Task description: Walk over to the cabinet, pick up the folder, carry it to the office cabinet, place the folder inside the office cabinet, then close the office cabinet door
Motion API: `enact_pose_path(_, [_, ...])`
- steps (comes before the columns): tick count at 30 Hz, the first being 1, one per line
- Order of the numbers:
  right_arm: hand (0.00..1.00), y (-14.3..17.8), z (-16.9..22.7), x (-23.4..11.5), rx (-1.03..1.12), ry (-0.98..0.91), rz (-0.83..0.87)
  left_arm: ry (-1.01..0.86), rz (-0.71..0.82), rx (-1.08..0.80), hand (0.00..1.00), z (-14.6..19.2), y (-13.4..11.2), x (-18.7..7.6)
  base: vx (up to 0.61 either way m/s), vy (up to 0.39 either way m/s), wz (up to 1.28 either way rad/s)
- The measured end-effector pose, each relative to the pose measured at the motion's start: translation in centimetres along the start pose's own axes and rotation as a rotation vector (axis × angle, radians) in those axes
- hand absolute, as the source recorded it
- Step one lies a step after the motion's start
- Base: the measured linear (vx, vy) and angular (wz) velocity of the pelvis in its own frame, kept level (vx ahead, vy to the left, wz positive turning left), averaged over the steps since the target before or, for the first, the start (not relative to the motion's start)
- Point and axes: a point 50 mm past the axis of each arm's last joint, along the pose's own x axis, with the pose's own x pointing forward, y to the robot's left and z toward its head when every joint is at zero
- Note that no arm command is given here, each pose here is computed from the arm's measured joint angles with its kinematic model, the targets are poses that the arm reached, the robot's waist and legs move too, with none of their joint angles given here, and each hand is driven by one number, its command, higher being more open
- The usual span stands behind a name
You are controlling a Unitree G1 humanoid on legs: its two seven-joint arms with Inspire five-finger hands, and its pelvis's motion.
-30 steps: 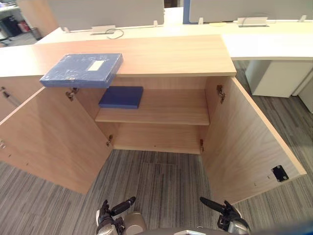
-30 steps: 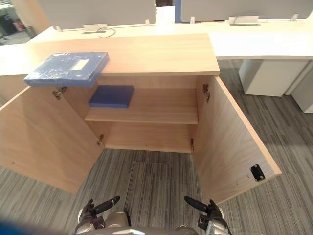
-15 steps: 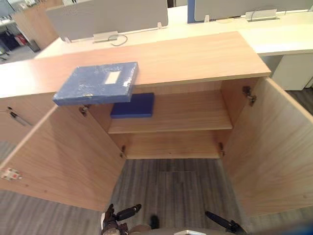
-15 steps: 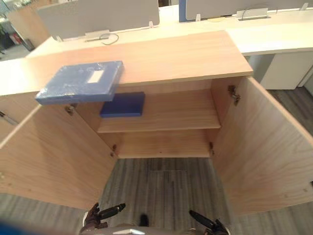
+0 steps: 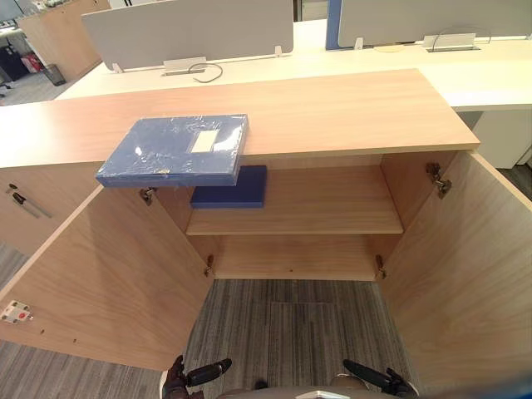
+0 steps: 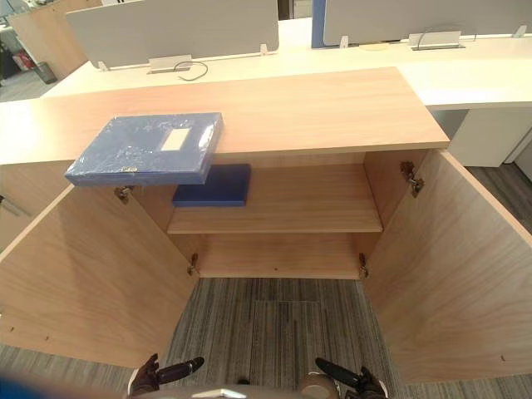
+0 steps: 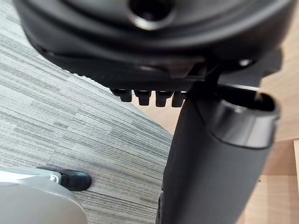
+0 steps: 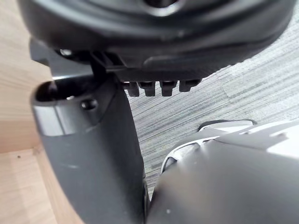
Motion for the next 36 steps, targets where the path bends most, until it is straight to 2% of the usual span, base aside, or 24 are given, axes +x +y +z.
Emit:
enact_pose_path(8, [1.0,0.7,-1.0,-0.2,-0.021,0.028,0.021,0.012,0.022,-0.032,1.0,-0.5,1.3,-0.1,0.04,-0.076,0.19])
enact_pose_path(11, [1.0,1.7,-0.4,-0.1,-0.016,0.01,0.046,-0.018,0.03,-0.034,1.0,0.4,1.7,0.1,0.0,0.004,0.25])
enact_pose_path(19, [1.0,1.7,0.5,0.0,-0.012,-0.02,0.047,-0.045,0.037,-0.046,1.0,1.0,1.3,0.1,-0.01,0.11,0.0])
enact_pose_path(22, [1.0,0.8,0.3,0.1,-0.002,-0.001,0.018,-0.033,0.022,-0.01,1.0,0.6,0.7,0.0,0.09,0.374,0.07])
enact_pose_path(25, [1.0,1.5,-0.4,0.0,0.033,0.023,0.029,-0.082,0.022,0.093,1.0,1.3,1.5,0.0,0.09,0.357,-0.14])
enact_pose_path(27, [1.0,1.8,-0.3,-0.1,0.061,0.019,0.034,-0.14,-0.003,0.118,1.0,1.9,1.1,-0.5,0.06,0.249,-0.19])
enact_pose_path(28, [1.0,1.9,0.1,0.0,0.062,0.004,0.038,-0.237,-0.06,0.12,1.0,3.5,-0.2,-1.1,0.05,0.207,-0.03])
enact_pose_path(30, [1.0,2.0,0.3,0.0,0.054,-0.005,0.043,-0.297,-0.112,0.071,1.0,4.6,-0.9,-1.8,0.03,0.169,0.0])
enact_pose_path(31, [1.0,2.1,0.5,0.0,0.025,-0.012,0.046,-0.351,-0.21,-0.109,1.0,5.6,-2.0,-3.0,0.02,0.128,-0.01])
enact_pose_path(32, [1.0,2.0,0.6,0.0,0.021,-0.014,0.046,-0.365,-0.238,-0.157,1.0,5.8,-2.3,-3.5,0.01,0.114,-0.02])
enact_pose_path(34, [1.0,2.2,0.7,0.0,-0.004,-0.014,0.054,-0.385,-0.334,-0.371,1.0,6.0,-2.9,-4.9,0.01,0.037,-0.07])
enact_pose_path(36, [1.0,2.1,0.9,0.1,-0.031,-0.012,0.06,-0.396,-0.389,-0.476,1.0,6.3,-3.1,-5.8,0.01,0.001,-0.13])
